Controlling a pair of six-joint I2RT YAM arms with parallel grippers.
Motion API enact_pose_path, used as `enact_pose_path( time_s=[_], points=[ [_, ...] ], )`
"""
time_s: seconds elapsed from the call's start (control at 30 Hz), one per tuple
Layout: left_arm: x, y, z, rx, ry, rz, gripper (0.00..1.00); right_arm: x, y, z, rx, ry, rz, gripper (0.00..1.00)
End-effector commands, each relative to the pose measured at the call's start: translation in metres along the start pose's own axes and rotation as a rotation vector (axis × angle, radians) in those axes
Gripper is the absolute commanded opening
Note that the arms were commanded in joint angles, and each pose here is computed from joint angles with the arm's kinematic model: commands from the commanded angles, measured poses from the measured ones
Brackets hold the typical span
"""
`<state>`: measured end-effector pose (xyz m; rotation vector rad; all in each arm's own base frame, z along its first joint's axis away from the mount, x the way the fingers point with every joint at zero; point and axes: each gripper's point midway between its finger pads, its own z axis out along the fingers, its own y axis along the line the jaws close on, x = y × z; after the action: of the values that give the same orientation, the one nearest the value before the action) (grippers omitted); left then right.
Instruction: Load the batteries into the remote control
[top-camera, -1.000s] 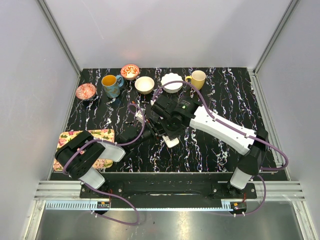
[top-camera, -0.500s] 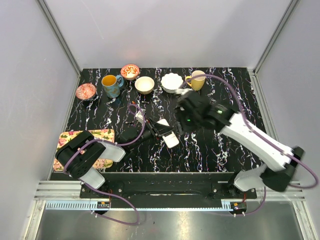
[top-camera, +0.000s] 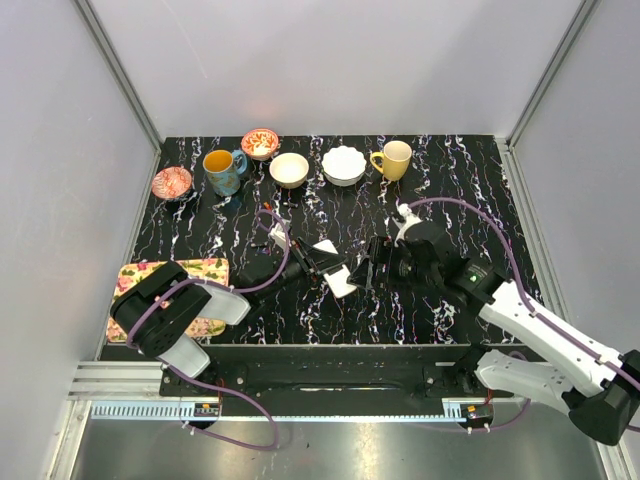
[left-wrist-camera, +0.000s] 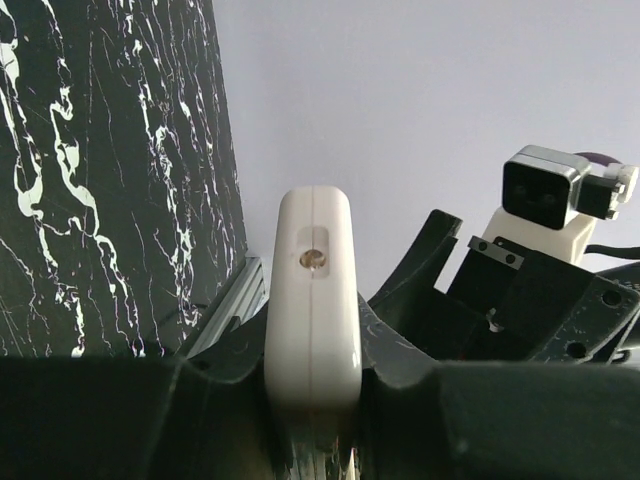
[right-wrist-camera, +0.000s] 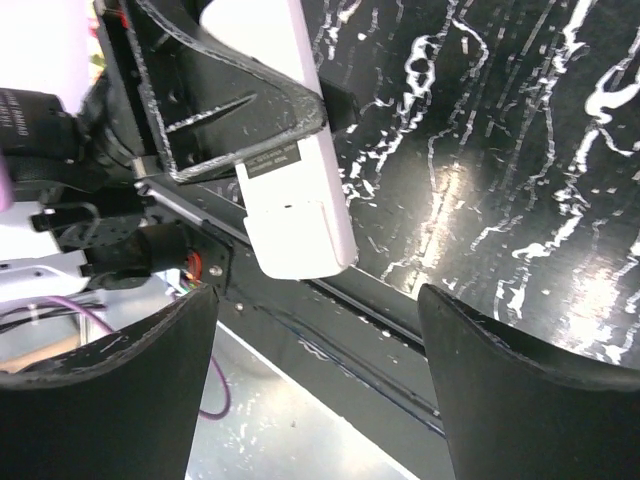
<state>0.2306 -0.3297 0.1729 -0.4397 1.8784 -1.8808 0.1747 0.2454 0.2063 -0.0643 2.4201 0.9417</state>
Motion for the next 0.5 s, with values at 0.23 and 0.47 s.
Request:
enact_pose_path(
  time_s=[0.23,0.47],
  points=[
    [0.006,-0.093,-0.015,0.341,0.026,0.088,0.00,-0.010,0.051,0.001,-0.357,-0.037,0.076,0.85],
    [0.008,-0.102,-0.019,0.364,0.034,0.098,0.00,-0.003,0.039,0.014,-0.318,-0.014,0.061,0.84]
  ],
)
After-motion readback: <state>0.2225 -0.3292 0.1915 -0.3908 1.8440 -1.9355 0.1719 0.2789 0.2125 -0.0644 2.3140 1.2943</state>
